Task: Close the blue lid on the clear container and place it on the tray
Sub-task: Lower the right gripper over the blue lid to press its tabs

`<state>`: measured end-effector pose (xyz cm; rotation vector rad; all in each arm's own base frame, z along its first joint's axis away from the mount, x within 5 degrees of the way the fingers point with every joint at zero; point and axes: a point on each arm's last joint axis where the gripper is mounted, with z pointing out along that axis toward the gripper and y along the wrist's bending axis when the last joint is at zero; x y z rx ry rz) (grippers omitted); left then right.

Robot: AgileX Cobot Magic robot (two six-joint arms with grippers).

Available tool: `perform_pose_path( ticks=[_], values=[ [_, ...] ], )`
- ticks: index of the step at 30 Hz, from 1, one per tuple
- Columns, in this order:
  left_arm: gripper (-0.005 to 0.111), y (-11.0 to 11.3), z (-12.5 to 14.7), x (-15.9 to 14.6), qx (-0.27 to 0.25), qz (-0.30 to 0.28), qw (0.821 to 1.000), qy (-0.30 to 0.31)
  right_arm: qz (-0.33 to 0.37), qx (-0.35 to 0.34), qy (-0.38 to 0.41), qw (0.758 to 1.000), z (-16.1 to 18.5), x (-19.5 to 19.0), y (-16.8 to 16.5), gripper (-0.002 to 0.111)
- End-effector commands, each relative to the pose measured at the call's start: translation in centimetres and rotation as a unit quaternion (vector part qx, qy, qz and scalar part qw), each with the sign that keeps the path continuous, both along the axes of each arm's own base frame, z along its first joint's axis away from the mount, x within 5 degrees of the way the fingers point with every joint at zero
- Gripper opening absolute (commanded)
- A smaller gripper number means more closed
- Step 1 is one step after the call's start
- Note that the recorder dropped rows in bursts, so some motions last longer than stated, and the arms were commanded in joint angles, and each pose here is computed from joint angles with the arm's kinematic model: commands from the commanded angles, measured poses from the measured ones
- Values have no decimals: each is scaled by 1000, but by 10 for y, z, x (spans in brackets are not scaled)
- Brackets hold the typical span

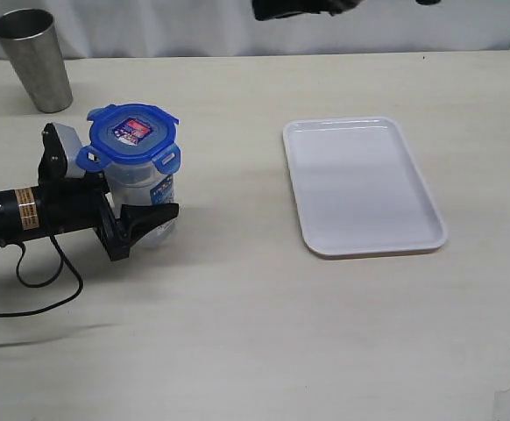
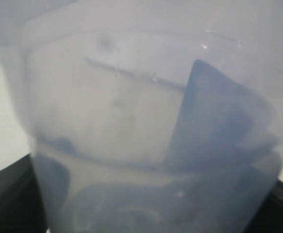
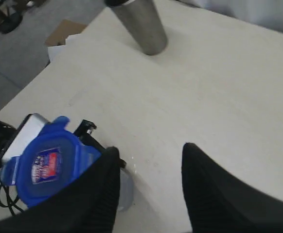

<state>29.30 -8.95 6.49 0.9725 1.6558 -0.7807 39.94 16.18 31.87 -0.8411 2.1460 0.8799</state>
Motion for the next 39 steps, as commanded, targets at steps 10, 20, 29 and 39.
perform_pose_path(
  ticks=[10,20,29,39],
  values=[
    [0,0,0,2,-3,9,1000,1,106,-192,-127,967,8,-107,149,40],
    [0,0,0,2,-2,7,1000,1,73,-268,-184,943,-18,-125,189,40],
    [0,0,0,2,-3,7,1000,3,80,-281,-173,941,-39,-121,196,50],
    [0,0,0,2,-3,7,1000,3,101,-316,-152,931,-66,-117,201,47]
  ],
)
